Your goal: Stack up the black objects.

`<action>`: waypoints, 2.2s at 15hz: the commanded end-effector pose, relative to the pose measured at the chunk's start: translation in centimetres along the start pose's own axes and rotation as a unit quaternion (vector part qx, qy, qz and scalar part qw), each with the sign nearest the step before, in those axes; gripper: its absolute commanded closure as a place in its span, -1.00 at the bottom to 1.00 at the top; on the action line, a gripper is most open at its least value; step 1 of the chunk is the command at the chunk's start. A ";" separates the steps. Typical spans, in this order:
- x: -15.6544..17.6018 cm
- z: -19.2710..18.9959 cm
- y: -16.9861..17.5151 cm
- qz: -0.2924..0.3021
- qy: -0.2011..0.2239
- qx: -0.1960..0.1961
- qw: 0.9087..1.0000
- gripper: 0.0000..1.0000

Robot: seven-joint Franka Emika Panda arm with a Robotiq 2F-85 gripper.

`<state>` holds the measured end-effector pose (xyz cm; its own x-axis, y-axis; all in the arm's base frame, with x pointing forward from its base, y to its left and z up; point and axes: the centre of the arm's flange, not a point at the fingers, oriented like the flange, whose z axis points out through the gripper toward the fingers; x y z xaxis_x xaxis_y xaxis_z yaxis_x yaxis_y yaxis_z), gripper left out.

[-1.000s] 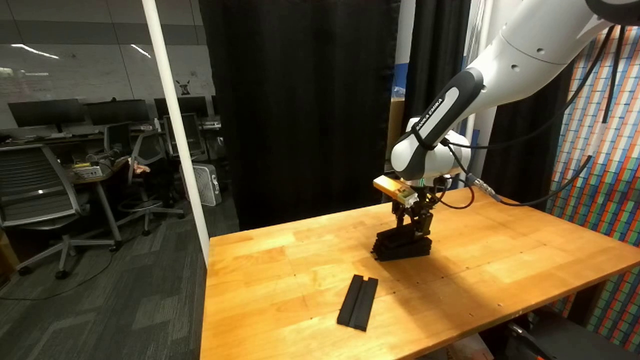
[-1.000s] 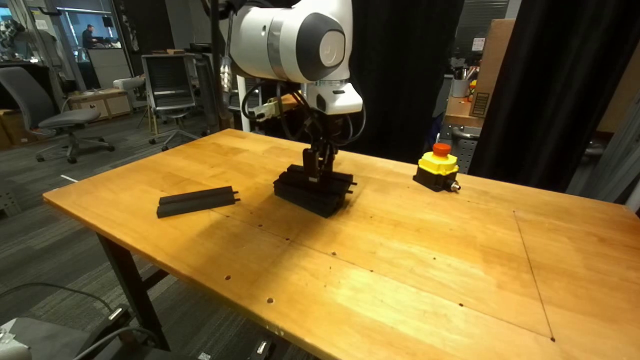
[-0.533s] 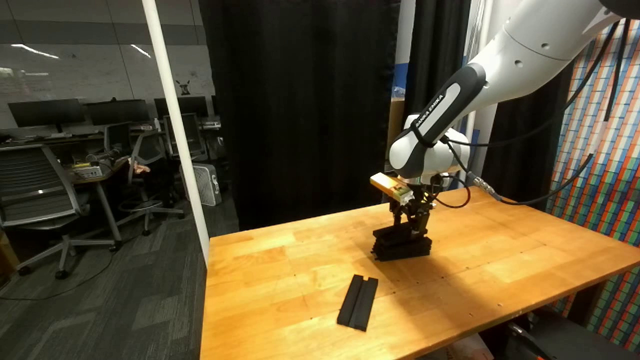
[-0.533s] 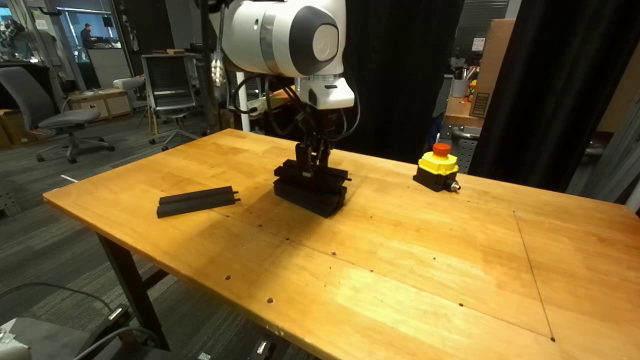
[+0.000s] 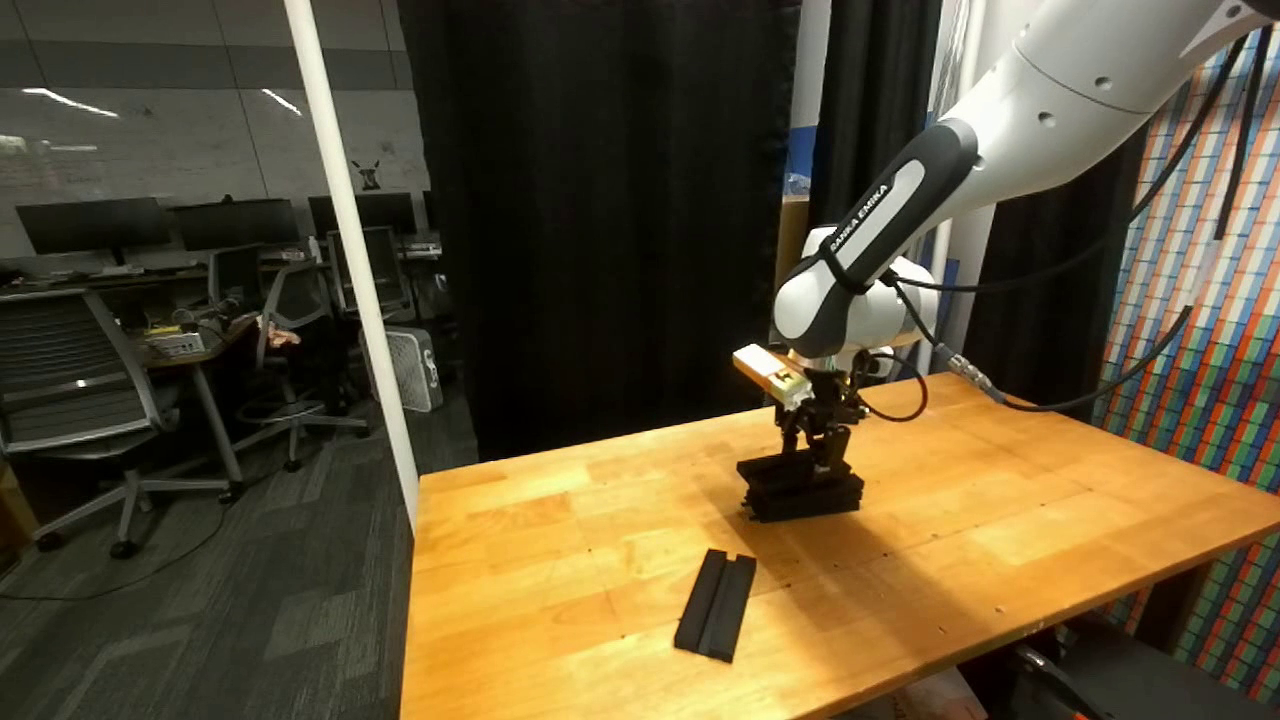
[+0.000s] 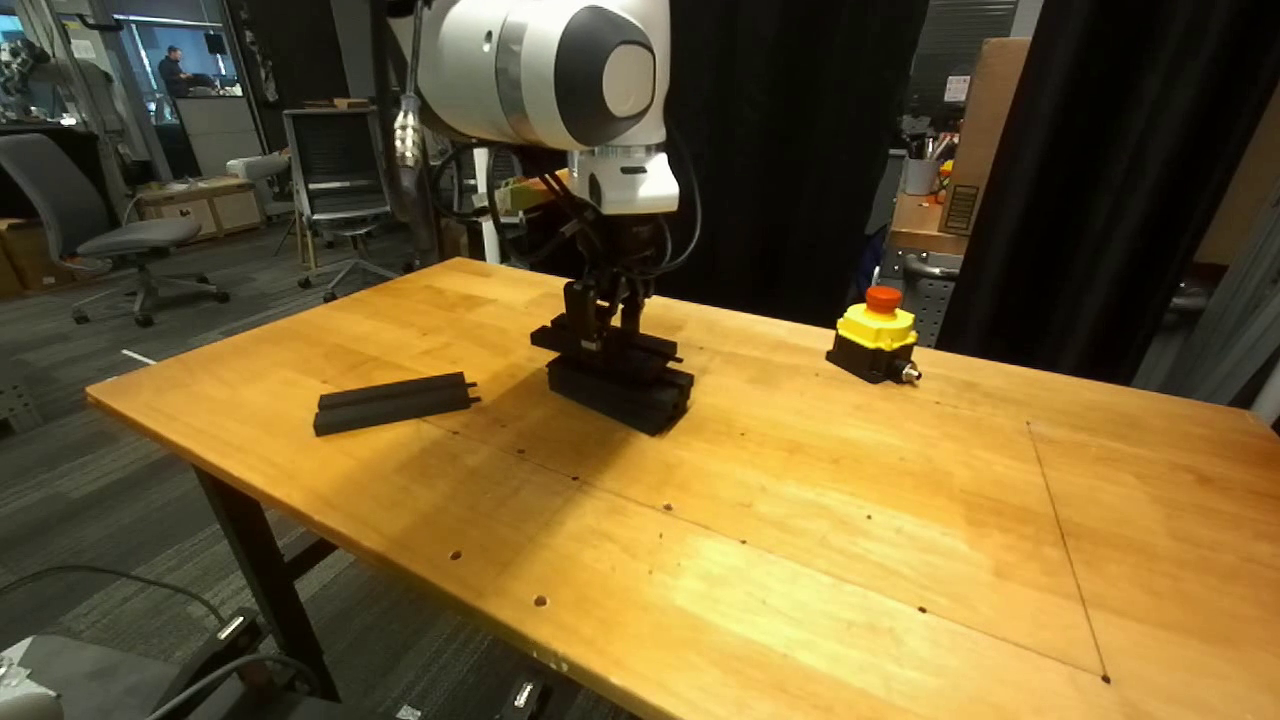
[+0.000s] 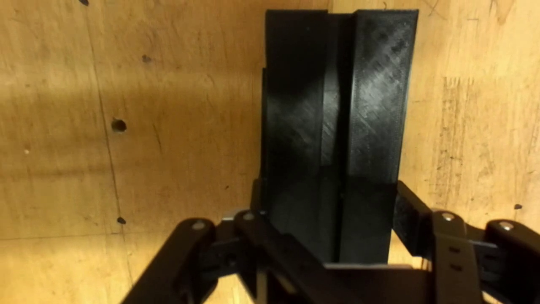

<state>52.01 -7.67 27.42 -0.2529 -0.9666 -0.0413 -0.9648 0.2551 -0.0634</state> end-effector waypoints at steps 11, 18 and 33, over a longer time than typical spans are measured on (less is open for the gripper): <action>0.4 -0.7 1.5 0.013 -0.010 0.002 1.000 0.09; 0.7 -0.7 1.2 0.023 -0.005 0.002 1.000 0.09; 3.0 -0.2 -0.8 0.025 -0.008 0.003 1.000 0.09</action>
<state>50.91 -10.18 27.05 -0.3136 -0.9483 -0.0484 -0.9474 0.3159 -0.0518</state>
